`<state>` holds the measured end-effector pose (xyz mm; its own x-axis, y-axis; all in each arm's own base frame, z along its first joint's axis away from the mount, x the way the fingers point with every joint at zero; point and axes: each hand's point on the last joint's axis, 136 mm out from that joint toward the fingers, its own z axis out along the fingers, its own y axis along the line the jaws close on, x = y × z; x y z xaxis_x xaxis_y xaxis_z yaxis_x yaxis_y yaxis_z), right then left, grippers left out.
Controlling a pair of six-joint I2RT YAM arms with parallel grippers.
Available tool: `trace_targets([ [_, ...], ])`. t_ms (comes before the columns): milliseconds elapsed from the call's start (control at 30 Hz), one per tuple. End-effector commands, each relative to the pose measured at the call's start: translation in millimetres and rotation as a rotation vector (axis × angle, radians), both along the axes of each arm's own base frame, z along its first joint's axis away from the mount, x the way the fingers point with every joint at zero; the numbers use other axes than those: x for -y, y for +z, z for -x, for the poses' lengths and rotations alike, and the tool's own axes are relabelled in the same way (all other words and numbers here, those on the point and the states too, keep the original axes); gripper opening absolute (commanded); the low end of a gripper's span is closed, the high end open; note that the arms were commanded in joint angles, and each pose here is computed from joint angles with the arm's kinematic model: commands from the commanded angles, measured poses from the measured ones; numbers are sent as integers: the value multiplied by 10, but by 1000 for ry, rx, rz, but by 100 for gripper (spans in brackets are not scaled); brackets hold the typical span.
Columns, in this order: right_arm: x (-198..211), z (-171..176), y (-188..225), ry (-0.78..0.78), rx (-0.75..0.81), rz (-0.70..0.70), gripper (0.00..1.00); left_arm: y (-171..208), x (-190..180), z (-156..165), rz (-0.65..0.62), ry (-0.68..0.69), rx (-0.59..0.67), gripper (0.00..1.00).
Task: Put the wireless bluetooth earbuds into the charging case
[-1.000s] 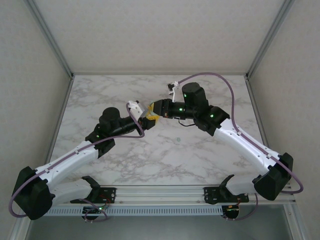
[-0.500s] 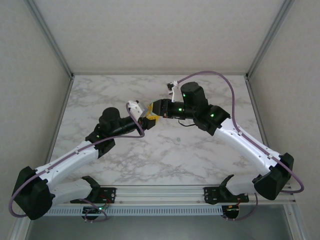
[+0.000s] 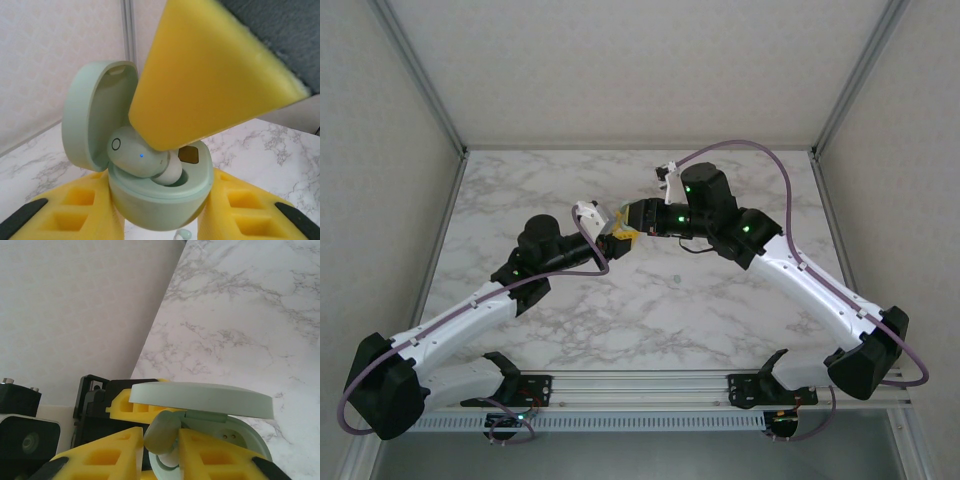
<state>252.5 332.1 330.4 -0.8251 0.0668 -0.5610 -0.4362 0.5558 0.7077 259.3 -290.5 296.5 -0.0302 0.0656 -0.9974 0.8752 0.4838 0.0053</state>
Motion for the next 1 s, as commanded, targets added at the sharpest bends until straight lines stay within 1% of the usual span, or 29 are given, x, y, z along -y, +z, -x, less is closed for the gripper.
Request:
trace_targets([
  [0,20,15,-83,1,-12,58,25,475,3,77,105,-20,100,15],
  [67,30,33,-79,7,-12,65,26,480,3,73,106,-19,102,15],
  [133,31,57,-46,18,-7,58,30,481,4,66,106,-17,101,15],
  [433,119,177,159,33,34,16,34,456,1,56,104,-11,98,15],
  [733,223,224,287,11,78,-11,34,462,-15,71,103,-9,99,15],
  [867,238,208,348,1,102,-13,32,469,-19,77,103,-9,97,15],
  [967,412,166,375,-72,149,19,32,463,-34,73,100,0,93,15],
])
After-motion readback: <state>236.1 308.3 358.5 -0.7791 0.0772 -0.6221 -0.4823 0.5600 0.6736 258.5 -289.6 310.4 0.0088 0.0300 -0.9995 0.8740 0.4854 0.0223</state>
